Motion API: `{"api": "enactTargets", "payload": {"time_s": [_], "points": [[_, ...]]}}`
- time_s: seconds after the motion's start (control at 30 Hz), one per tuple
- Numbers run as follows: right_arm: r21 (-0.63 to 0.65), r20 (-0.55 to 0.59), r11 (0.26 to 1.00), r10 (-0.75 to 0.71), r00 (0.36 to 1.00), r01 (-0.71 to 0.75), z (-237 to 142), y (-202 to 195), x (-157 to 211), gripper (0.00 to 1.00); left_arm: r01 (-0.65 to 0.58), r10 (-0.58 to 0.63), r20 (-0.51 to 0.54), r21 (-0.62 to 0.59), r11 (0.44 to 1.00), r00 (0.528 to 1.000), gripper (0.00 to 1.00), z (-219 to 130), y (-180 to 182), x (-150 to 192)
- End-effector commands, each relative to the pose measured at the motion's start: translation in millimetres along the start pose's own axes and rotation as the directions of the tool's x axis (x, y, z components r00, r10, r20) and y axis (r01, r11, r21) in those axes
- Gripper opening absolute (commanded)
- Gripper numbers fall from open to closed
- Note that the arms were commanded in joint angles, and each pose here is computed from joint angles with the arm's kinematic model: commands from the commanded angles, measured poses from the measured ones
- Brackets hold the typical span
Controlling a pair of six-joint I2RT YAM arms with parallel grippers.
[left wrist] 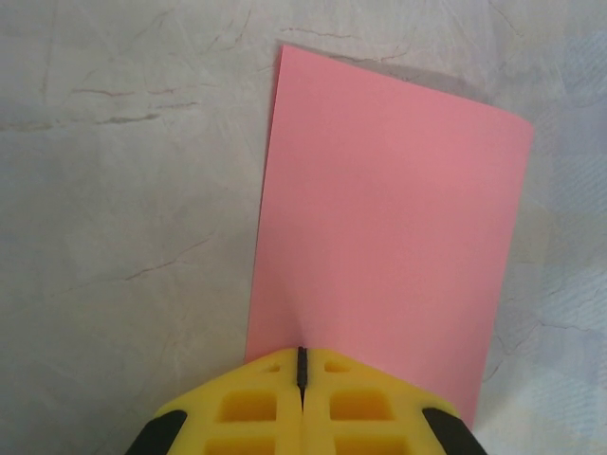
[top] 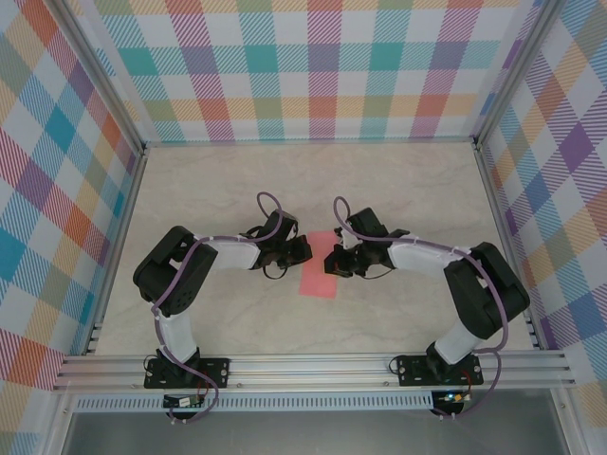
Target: Fold a paper plane with a square sheet of paper (pick it up from the middle)
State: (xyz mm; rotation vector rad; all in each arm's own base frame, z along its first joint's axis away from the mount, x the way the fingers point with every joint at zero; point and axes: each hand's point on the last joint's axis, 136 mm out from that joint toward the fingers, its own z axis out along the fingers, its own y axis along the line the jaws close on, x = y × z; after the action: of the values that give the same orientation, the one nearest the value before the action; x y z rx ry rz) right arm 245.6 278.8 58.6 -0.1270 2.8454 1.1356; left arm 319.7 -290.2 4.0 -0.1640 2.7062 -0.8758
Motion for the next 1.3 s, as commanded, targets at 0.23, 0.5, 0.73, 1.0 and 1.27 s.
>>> {"api": "enactTargets", "payload": {"time_s": [0.23, 0.5, 0.73, 1.0, 1.27], "points": [[-0.001, -0.122, 1.000, 0.028, 0.992, -0.028, 29.9, -20.7, 26.5, 0.00, 0.021, -0.188, -0.244, -0.557, 0.830, 0.952, 0.00, -10.9, 159.6, 107.9], [0.111, -0.198, 0.992, 0.075, 0.977, -0.054, 20.3, -62.6, 78.8, 0.00, 0.023, -0.192, -0.241, -0.566, 0.824, 0.951, 0.00, -10.9, 162.8, 109.2], [0.110, -0.191, 0.994, 0.047, 0.980, -0.026, -0.2, -57.9, 91.8, 0.00, 0.023, -0.192, -0.243, -0.563, 0.826, 0.951, 0.00, -9.3, 162.1, 108.7], [0.146, 0.069, 0.989, -0.039, 0.997, 0.029, -19.5, -14.4, -7.6, 0.00, 0.016, -0.185, -0.248, -0.557, 0.830, 0.951, 0.00, -9.2, 159.1, 106.8], [0.120, 0.088, 0.993, 0.000, 0.996, -0.010, 23.9, -14.7, -69.3, 0.00, 0.013, -0.186, -0.253, -0.560, 0.829, 0.949, 0.00, -12.9, 158.7, 108.2]]}}
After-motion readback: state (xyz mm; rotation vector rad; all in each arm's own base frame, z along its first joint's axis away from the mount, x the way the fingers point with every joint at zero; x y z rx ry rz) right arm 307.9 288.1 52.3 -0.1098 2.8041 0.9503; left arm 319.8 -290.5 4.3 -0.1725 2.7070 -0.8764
